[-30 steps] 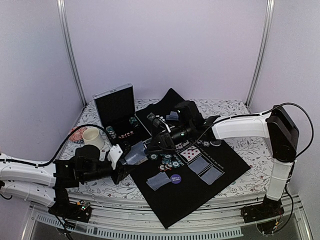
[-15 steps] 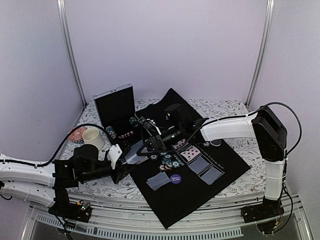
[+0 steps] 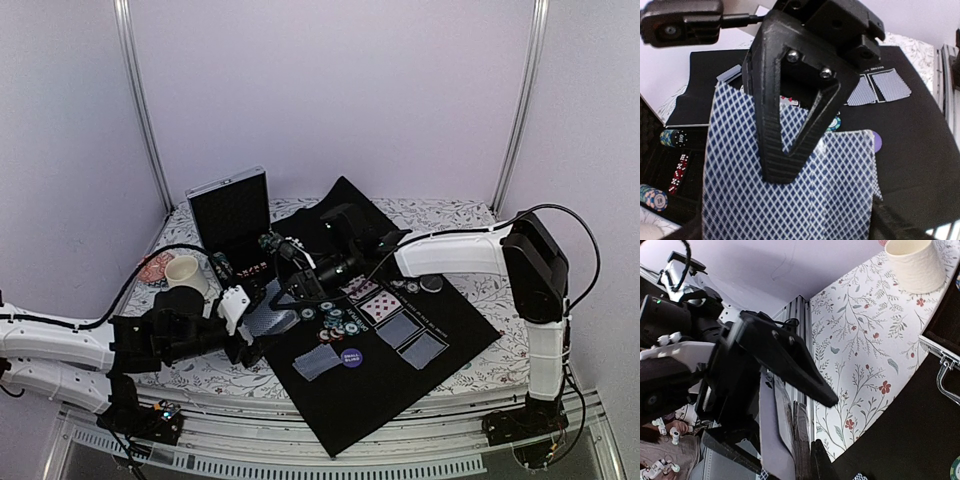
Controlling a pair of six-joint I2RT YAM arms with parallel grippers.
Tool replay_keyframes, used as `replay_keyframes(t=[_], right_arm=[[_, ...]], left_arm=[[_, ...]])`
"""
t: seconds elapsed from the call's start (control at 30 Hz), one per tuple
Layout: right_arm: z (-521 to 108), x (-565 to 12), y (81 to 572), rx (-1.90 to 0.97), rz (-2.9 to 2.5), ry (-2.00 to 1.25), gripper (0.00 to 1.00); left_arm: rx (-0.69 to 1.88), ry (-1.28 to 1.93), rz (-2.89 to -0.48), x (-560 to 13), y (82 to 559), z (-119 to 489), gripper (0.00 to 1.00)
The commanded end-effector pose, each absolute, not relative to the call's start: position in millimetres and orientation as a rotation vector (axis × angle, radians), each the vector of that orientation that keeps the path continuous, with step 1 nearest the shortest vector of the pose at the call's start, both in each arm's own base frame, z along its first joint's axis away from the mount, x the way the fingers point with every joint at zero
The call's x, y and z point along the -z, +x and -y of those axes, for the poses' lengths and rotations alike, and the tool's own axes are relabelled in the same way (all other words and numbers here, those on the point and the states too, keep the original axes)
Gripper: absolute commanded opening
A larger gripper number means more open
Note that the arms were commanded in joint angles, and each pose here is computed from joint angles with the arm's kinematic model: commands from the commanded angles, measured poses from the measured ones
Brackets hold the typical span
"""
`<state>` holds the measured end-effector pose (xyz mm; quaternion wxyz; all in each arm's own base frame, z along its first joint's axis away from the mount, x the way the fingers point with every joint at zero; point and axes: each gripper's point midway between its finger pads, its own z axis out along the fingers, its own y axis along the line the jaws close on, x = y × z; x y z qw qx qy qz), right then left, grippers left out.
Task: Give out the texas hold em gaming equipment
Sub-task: Pass from the left arm to the right, then place the face-down deck piles at the center of the board.
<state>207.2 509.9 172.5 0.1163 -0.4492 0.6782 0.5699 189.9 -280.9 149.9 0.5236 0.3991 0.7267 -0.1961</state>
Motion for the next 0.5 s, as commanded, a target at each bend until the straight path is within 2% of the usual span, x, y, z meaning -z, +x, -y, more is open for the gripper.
replay_keyframes(t=[0.0, 0.13, 0.47], right_arm=[[-507, -134, 226, -1.544, -2.169, -1.236, 0.02], [-508, -106, 245, -1.449, -2.283, -1.151, 0.02], [-528, -66, 263, -1.457, -2.341, -1.071, 0.02]], left_arm=[[0.407, 0.865, -1.796, -158, 205, 275, 0.97], [0.419, 0.796, -1.828, -167, 206, 268, 0.98], [0.368, 0.623, -1.905, -172, 213, 239, 0.98]])
